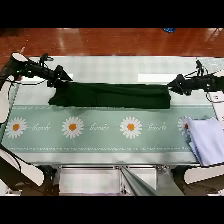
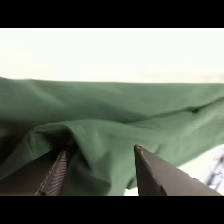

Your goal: Fold the shirts.

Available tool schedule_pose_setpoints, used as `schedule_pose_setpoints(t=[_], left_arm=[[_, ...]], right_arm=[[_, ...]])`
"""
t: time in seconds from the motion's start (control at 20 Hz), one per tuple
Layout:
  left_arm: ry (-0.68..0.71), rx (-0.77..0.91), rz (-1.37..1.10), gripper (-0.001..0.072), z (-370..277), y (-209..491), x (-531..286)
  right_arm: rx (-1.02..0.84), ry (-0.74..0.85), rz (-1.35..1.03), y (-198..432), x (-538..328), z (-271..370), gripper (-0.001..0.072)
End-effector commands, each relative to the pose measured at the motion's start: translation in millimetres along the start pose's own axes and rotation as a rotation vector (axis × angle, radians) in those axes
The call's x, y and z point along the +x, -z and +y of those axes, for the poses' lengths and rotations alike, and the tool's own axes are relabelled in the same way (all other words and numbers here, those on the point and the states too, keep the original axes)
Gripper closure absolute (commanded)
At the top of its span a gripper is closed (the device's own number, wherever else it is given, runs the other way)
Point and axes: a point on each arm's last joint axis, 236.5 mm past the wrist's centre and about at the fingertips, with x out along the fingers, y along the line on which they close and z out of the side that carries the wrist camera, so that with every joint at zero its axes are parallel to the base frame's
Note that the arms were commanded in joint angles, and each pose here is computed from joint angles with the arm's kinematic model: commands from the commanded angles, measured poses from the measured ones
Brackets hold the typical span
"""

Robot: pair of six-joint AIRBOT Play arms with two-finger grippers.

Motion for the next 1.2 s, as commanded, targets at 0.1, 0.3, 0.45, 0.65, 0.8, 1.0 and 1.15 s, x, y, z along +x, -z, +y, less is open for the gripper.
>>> schedule_pose_setpoints(t=[0.1, 0.3, 0.45, 0.65, 0.8, 1.0, 1.15], left_arm=[[-0.155, -0.046, -0.022, 0.0199, 24.5, -5.9, -46.2], [-0.665, -0.056, -0.163, 0.0199, 108.9, 5.4, -176.7], [-0.587, -0.057, -0.463, 0.0199, 78.3, -5.1, -215.2], [-0.382, 0.149, -0.626, 0.0199, 0.3, 37.0, -170.6], [-0.329, 0.218, -0.551, 0.0199, -16.5, 88.9, -119.8], [-0.315, 0.288, -0.438, 0.0199, -29.8, 118.7, -76.6], [-0.307, 0.322, -0.411, 0.0199, -39.4, 124.5, -63.8]], right_arm=[[0.024, -0.007, -0.034, -9.5, -22.5, -6.1, 0.0299], [0.054, 0.021, -0.046, 1.0, -82.5, -30.9, 0.0299], [0.135, 0.05, -0.038, 28.2, -64.8, -57.6, 0.0299], [0.123, 0.048, -0.056, 41.0, -27.0, -53.4, 0.0299], [0.109, 0.018, -0.081, 31.7, -17.1, -37.1, 0.0299], [0.089, 0.004, -0.025, 35.7, 6.0, -26.1, 0.0297], [0.084, -0.034, 0.046, 51.3, 32.9, -10.6, 0.0299]])
